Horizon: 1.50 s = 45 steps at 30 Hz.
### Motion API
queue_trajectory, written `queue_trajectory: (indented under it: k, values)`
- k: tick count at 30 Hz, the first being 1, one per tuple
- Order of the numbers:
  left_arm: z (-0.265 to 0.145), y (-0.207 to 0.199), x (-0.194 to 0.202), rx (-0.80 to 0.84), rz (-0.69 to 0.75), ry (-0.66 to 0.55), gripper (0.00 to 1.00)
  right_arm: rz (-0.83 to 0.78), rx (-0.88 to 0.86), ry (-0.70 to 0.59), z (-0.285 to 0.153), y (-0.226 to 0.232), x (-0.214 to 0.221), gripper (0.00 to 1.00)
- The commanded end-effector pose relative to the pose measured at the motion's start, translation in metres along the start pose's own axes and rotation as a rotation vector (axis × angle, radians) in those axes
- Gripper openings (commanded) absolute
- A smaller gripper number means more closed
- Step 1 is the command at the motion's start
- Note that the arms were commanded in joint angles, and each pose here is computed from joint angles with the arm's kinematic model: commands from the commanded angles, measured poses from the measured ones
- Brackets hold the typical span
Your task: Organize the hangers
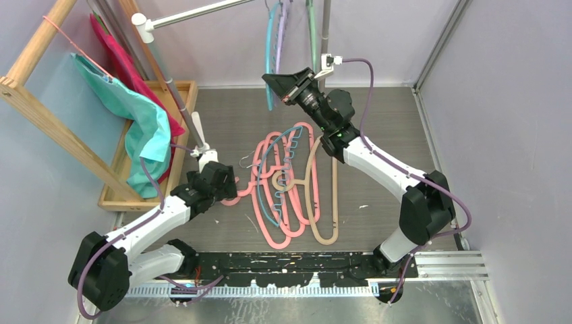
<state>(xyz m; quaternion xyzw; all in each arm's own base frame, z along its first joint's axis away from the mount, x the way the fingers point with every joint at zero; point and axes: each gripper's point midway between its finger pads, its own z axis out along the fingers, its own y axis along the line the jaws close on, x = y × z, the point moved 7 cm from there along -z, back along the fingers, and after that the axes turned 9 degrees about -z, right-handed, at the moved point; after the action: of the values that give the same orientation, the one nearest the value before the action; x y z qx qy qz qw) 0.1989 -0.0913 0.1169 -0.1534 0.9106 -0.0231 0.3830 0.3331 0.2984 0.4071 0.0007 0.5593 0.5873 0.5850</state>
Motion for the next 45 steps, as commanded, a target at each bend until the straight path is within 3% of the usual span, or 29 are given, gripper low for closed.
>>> queue_trajectory:
  k: [1,4,7,11,15,22,29,34,37,45]
  values:
    - [0.000,-0.006,-0.007,0.027,-0.027,-0.041,0.98,-0.001,-0.045,-0.125,-0.009,0.019,-0.035,0.01]
    - [-0.001,-0.006,-0.007,0.028,-0.029,-0.043,0.98,0.001,-0.033,-0.129,-0.014,0.014,-0.037,0.02]
    - [-0.001,-0.006,-0.007,0.029,-0.030,-0.043,0.98,-0.001,-0.029,-0.121,-0.018,0.013,-0.037,0.28]
    - [-0.001,-0.005,-0.008,0.026,-0.030,-0.042,0.98,-0.041,-0.025,-0.109,-0.028,0.017,-0.039,0.52]
    - [-0.002,-0.006,-0.008,0.026,-0.031,-0.043,0.98,-0.099,0.026,-0.106,-0.046,0.018,-0.040,0.65]
    - [0.000,-0.006,-0.008,0.018,-0.027,-0.036,0.98,-0.238,0.137,0.010,-0.092,0.007,-0.020,0.69]
    - [0.004,-0.007,-0.008,-0.001,-0.019,-0.028,0.98,-0.490,0.329,0.371,-0.161,-0.017,0.061,0.68]
    - [0.001,-0.004,-0.014,-0.054,-0.037,-0.044,0.98,-0.556,0.328,0.667,-0.206,-0.029,0.142,0.64]
    - [-0.011,-0.005,-0.025,-0.066,-0.053,-0.059,0.98,-0.598,0.300,0.777,-0.214,-0.029,0.178,0.63]
    - [-0.043,-0.003,-0.047,-0.030,-0.091,-0.105,0.98,-0.605,0.254,0.909,-0.195,-0.047,0.240,0.62]
